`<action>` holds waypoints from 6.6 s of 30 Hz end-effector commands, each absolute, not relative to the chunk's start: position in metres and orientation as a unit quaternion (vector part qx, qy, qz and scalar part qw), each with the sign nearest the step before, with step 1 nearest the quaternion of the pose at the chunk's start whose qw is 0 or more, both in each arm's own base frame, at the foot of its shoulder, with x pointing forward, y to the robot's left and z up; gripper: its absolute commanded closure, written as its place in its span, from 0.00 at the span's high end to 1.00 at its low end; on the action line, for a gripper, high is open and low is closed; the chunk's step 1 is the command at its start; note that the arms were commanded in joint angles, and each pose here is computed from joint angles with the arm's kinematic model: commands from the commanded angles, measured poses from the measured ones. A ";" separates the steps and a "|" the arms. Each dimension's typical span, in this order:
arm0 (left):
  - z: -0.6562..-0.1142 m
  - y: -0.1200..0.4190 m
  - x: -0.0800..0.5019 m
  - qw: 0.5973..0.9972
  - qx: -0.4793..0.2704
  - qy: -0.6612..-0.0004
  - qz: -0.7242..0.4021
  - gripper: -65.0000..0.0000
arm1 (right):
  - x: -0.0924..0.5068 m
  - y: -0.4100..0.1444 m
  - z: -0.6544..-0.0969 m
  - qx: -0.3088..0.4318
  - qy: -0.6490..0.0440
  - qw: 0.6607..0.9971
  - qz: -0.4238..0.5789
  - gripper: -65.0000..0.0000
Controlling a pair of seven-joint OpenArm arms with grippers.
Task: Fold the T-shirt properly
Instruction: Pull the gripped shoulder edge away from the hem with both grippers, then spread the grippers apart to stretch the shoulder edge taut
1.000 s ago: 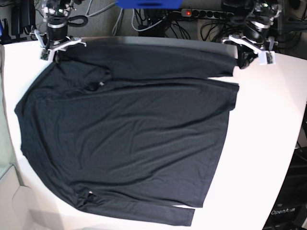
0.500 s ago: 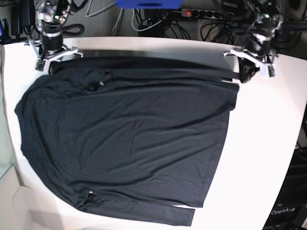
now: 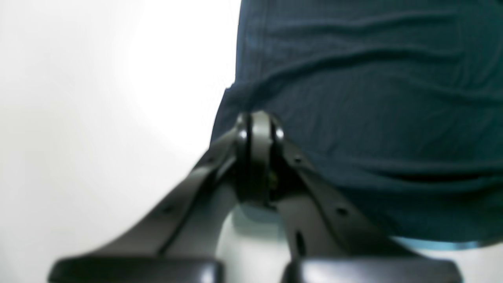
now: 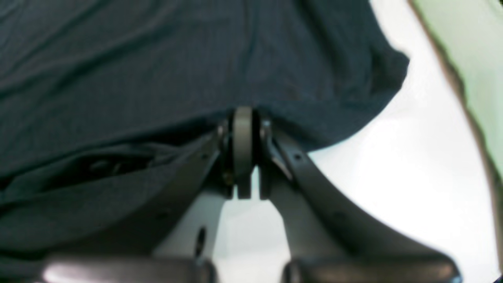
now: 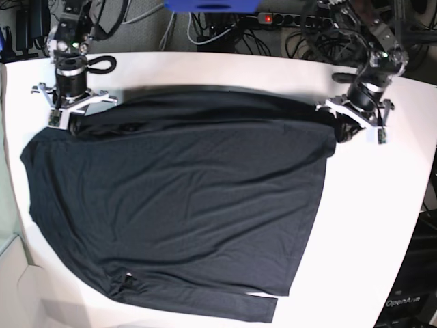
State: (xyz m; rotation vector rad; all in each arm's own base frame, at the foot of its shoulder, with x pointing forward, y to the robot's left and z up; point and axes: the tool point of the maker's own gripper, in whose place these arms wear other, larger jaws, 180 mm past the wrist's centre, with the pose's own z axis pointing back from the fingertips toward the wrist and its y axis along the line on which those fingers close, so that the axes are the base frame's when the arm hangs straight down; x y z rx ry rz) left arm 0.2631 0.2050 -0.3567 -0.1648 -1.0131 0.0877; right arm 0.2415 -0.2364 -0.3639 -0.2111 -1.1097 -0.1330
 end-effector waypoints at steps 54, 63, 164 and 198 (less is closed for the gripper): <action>-0.350 0.234 0.356 0.840 -0.113 -0.520 0.104 0.39 | 0.348 -0.235 -0.364 -0.076 -0.532 0.843 -0.016 0.26; -0.352 0.234 0.346 0.844 -0.110 -0.515 0.098 0.40 | 0.339 -0.217 -0.371 -0.042 -0.525 0.849 0.030 0.47; -0.419 0.226 0.272 0.840 -0.166 -0.480 0.189 0.06 | 0.281 -0.294 -0.422 -0.081 -0.461 0.876 -0.121 0.55; -0.380 0.231 0.304 0.840 -0.155 -0.498 0.146 0.06 | 0.329 -0.311 -0.387 -0.088 -0.507 0.849 -0.118 0.00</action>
